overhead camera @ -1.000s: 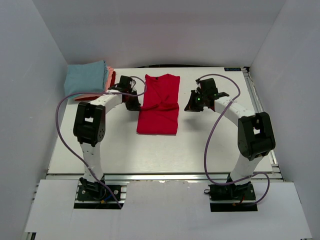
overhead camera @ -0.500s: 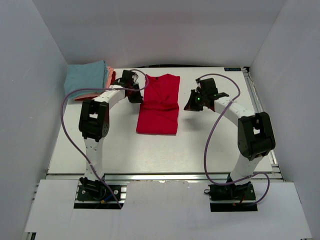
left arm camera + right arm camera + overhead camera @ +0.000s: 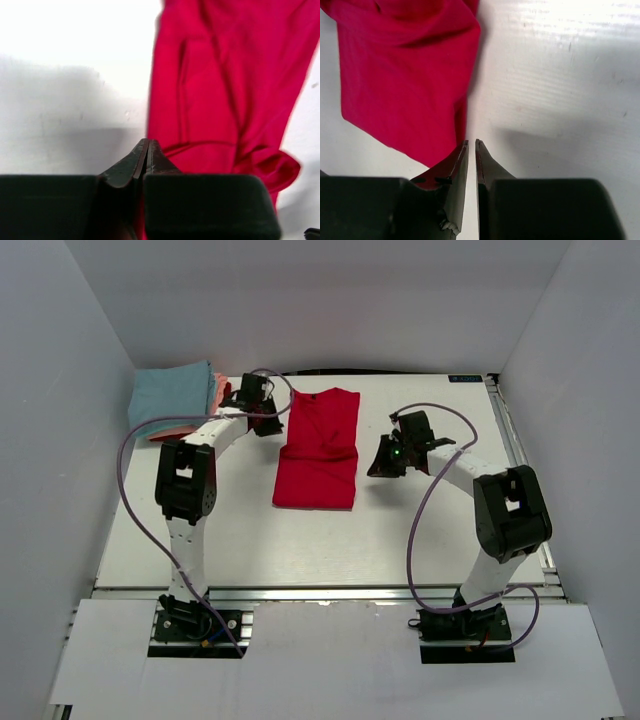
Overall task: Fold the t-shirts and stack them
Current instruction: Fold the folded rectangular tshirt in 1/3 of the way
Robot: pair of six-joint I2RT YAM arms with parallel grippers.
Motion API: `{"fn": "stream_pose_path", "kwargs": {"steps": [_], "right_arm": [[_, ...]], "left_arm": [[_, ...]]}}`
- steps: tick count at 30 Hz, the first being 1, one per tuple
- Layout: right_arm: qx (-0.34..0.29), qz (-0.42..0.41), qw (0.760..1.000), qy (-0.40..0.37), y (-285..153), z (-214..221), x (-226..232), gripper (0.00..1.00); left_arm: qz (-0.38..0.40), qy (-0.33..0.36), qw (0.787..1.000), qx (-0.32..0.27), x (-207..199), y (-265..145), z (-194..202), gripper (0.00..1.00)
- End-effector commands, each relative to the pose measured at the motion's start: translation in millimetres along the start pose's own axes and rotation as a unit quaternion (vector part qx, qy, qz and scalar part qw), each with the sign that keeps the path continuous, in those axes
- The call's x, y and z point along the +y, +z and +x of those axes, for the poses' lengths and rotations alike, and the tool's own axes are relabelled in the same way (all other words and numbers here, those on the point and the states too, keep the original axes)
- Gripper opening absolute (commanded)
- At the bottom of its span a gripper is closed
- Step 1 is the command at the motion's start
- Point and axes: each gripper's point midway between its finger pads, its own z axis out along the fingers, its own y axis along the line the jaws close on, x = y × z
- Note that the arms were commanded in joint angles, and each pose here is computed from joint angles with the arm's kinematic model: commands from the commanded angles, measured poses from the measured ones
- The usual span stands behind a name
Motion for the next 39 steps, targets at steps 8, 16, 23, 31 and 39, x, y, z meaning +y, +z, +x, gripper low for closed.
{"fn": "stream_pose_path", "kwargs": {"steps": [8, 16, 23, 31, 39], "right_arm": [[-0.026, -0.041, 0.999, -0.016, -12, -11, 23, 0.17], [-0.022, -0.046, 0.999, -0.014, -10, -10, 26, 0.17], [-0.016, -0.048, 0.999, -0.013, -7, -5, 28, 0.17], [-0.017, -0.05, 0.999, -0.015, -8, -7, 31, 0.17], [-0.013, -0.051, 0.999, -0.012, -4, -4, 31, 0.17]], "left_arm": [[-0.005, 0.006, 0.997, 0.076, 14, -28, 54, 0.1], [-0.025, 0.009, 0.996, 0.08, 18, -33, 49, 0.07], [-0.03, 0.008, 0.999, 0.036, 13, -60, 27, 0.07], [-0.041, 0.008, 0.995, 0.091, 20, -53, 50, 0.15], [0.023, 0.021, 0.991, 0.132, -6, -48, 66, 0.41]]}}
